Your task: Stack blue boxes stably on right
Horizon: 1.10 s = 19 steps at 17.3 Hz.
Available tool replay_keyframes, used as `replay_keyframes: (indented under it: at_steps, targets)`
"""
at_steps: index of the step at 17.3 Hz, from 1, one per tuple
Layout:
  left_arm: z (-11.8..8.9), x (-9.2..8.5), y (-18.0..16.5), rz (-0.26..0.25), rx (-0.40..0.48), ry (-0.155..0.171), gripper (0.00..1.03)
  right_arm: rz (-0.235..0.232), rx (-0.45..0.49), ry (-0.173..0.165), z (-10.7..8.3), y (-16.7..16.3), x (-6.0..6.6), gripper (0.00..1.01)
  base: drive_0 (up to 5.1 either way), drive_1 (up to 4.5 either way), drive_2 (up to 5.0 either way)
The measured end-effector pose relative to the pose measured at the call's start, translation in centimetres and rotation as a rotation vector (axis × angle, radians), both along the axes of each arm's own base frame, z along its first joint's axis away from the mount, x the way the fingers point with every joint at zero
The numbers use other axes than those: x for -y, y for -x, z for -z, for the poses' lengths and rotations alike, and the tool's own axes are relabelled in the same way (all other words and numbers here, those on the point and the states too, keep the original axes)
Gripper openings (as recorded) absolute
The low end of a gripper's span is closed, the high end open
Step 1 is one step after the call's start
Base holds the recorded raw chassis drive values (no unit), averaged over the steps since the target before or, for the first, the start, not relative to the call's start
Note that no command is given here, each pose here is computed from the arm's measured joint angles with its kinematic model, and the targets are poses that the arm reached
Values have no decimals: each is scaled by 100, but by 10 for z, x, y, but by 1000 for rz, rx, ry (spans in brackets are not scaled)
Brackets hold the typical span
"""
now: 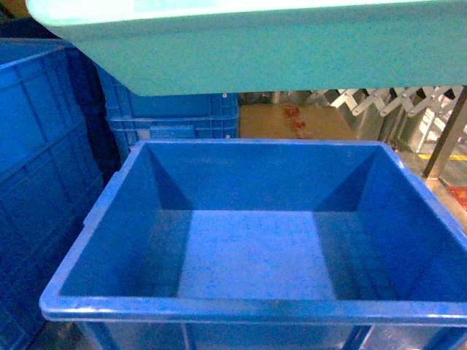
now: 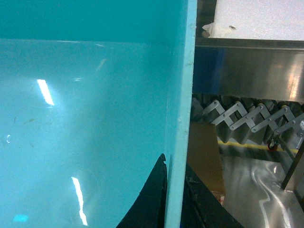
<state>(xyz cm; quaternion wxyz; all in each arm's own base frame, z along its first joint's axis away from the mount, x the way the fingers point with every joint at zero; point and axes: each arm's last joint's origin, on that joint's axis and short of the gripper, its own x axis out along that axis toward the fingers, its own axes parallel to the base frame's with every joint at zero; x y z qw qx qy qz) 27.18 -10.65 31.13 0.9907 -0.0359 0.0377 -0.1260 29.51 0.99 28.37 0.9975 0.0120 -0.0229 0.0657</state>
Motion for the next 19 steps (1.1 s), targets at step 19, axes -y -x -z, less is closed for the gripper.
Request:
replay_keyframes:
  at_steps: [19]
  targets:
    - [85,6,-8,-12,-395,-105,2,-32,-413,-4,105,2,0,7,0,0,0]
